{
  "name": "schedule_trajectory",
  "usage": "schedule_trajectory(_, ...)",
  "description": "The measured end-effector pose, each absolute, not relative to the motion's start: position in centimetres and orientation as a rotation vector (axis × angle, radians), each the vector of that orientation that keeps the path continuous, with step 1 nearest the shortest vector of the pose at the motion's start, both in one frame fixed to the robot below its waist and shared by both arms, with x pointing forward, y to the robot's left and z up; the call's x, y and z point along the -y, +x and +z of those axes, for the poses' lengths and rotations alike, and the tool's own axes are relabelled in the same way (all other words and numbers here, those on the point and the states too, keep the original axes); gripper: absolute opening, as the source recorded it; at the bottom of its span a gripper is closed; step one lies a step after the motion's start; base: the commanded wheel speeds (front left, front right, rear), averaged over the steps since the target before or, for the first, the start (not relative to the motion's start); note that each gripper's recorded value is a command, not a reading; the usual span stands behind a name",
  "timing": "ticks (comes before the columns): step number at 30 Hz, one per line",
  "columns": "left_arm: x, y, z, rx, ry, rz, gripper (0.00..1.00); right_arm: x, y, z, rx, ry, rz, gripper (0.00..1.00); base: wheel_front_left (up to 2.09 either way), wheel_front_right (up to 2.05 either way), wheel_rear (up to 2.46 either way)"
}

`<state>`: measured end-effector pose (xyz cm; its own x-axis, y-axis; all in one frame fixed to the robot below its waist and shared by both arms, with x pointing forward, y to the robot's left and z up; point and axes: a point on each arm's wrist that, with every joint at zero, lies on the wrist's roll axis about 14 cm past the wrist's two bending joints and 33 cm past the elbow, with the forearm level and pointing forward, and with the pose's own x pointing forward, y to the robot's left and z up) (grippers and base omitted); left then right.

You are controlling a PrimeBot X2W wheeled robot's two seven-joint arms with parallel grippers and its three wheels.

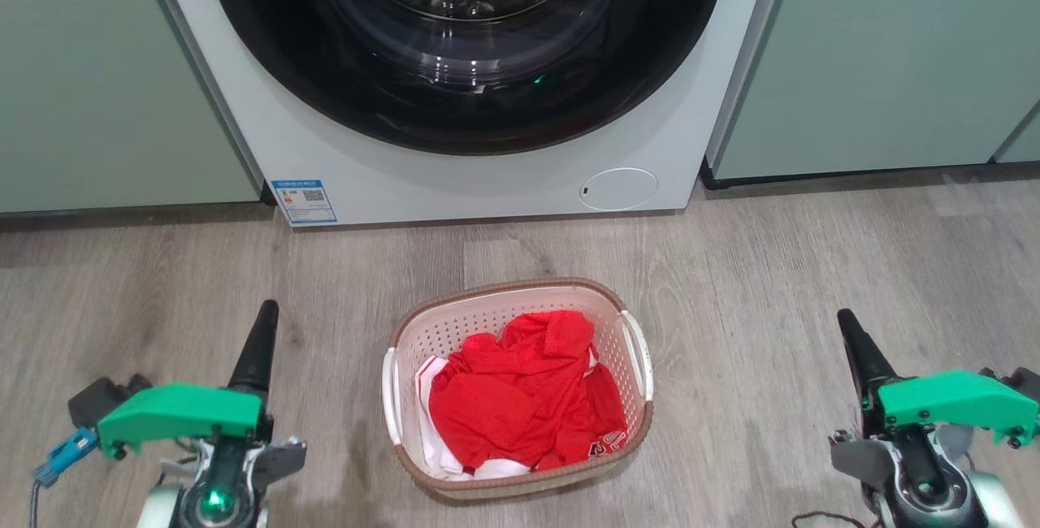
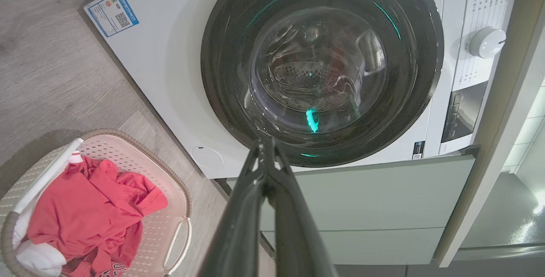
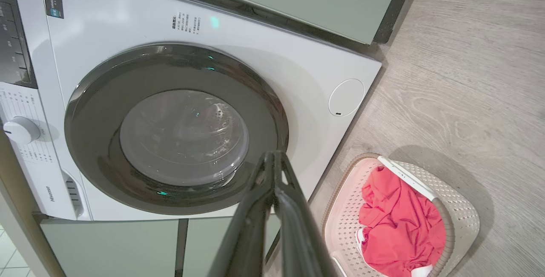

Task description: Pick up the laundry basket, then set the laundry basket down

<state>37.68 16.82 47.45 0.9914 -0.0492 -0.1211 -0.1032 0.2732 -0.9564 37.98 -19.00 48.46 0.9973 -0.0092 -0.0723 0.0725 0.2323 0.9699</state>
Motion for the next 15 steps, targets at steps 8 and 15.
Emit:
schedule_trajectory(8, -17.29, 37.66, 47.45, -0.132, -1.377, 0.044, 0.00, 19.49, 37.82, 48.26, -0.054, 1.405, -0.070, 0.00, 0.00, 0.00, 0.00)
schedule_trajectory(15, -17.83, 37.67, 47.63, -0.118, -1.450, 0.048, 0.00, 19.80, 37.66, 48.04, -0.055, 1.467, -0.080, 0.00, 0.00, 0.00, 0.00)
